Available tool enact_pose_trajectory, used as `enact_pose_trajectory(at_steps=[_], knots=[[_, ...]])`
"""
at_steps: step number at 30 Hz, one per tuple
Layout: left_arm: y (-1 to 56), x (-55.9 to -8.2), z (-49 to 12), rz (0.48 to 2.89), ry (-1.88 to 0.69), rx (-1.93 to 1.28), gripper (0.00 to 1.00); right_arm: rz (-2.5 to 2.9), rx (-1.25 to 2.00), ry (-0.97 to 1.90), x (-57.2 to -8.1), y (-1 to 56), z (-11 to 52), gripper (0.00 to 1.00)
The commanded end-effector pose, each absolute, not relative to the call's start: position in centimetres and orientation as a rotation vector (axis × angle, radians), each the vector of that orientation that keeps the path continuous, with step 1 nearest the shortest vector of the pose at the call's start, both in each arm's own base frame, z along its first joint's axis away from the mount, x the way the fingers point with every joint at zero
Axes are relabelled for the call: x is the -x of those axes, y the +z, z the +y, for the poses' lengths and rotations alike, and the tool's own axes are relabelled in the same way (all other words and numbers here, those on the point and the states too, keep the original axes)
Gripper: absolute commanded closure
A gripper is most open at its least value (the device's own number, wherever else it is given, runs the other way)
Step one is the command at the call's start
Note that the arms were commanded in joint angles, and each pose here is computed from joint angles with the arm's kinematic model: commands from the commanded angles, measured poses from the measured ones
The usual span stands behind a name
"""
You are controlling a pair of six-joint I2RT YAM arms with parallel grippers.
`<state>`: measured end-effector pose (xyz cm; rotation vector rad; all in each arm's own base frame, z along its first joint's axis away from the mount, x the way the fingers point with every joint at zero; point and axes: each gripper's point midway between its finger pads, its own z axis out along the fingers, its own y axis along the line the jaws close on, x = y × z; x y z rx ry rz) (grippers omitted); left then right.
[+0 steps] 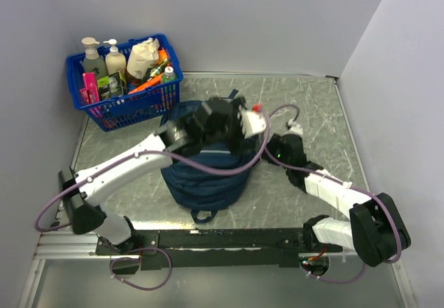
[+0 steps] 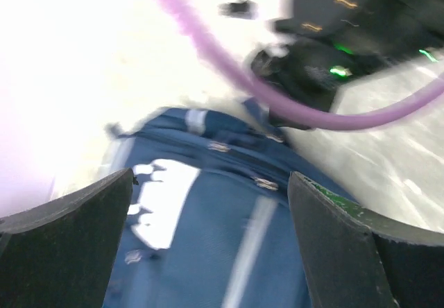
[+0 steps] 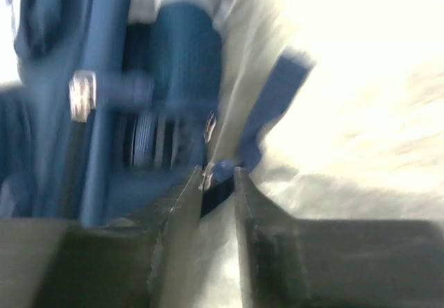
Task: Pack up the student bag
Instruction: Zip the student bag at the center of the board, then reset both arms
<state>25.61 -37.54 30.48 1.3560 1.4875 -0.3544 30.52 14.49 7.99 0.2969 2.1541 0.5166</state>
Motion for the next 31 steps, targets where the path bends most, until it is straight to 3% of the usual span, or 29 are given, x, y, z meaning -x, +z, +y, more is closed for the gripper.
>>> enact_pose_trajectory(at_steps=[1, 5, 6, 12, 14, 19, 31], knots=[[31.0, -31.9, -33.3, 1.751, -0.154, -1.198, 0.04, 2.099, -0.475, 0.308, -33.5, 10.7, 9.7, 0.40], [34.6, -36.7, -27.7, 1.884, -0.218, -0.954, 0.04, 2.096, -0.438, 0.314, -34.1, 12.9, 9.5, 0.15], [36.1, -37.0, -26.2, 1.857, -0.220, -0.907, 0.04, 2.081, -0.405, 0.330, -34.5, 14.1, 9.8, 0.00], [34.2, -39.0, -15.8, 1.874, -0.153, -0.662, 0.04, 2.124, -0.312, 0.317, -35.5, 16.3, 10.5, 0.00], [29.9, -39.0, -13.5, 1.951, -0.078, -0.614, 0.04, 2.171, -0.294, 0.309, -35.4, 16.2, 10.7, 0.00], [25.0, -37.8, -10.6, 2.006, -0.164, -0.473, 0.04, 2.088, -0.254, 0.366, -34.8, 17.4, 11.0, 0.00], [22.7, -37.4, -5.8, 1.987, -0.294, -0.308, 0.04, 2.087, -0.238, 0.347, -33.8, 17.7, 10.4, 0.00]])
